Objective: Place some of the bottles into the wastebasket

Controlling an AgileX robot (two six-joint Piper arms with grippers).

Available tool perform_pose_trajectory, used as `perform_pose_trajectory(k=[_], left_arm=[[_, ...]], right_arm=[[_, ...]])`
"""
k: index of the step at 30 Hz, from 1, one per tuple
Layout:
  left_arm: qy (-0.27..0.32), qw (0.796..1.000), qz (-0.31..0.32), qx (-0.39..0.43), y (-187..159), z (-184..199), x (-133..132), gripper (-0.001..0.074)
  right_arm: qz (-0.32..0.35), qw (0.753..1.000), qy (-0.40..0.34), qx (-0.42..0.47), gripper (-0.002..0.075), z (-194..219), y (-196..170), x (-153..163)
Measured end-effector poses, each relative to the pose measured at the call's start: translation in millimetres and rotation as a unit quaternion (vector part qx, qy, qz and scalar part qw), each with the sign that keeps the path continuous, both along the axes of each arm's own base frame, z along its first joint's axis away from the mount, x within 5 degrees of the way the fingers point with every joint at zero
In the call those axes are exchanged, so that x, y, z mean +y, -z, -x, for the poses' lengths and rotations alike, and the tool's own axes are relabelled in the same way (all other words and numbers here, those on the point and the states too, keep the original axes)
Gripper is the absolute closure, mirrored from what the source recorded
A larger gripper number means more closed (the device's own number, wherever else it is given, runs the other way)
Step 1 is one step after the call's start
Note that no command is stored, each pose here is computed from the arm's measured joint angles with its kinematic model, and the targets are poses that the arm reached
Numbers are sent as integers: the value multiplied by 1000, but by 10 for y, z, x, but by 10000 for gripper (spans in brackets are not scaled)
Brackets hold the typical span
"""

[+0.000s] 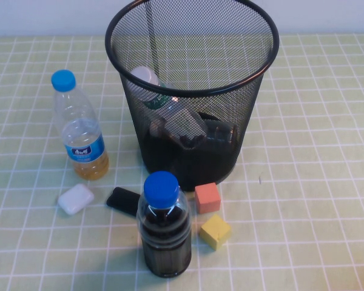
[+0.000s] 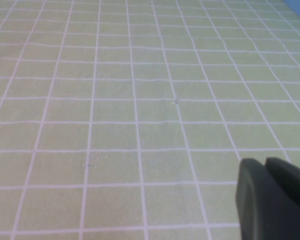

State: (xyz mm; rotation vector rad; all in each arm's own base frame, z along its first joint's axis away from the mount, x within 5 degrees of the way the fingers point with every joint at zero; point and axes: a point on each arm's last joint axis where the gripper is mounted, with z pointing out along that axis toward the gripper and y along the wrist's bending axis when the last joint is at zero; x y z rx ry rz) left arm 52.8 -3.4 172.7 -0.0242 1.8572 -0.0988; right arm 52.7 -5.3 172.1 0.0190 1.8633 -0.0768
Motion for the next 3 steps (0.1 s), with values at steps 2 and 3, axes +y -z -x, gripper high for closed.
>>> perform_pose_trajectory(k=[2, 3], left_arm=[[0, 1000, 0, 0, 0, 0, 0, 736], [0, 1000, 0, 0, 0, 0, 0, 736]], right_arm=[[0, 1000, 0, 0, 734, 0, 0, 0], [0, 1000, 0, 0, 734, 0, 0, 0]])
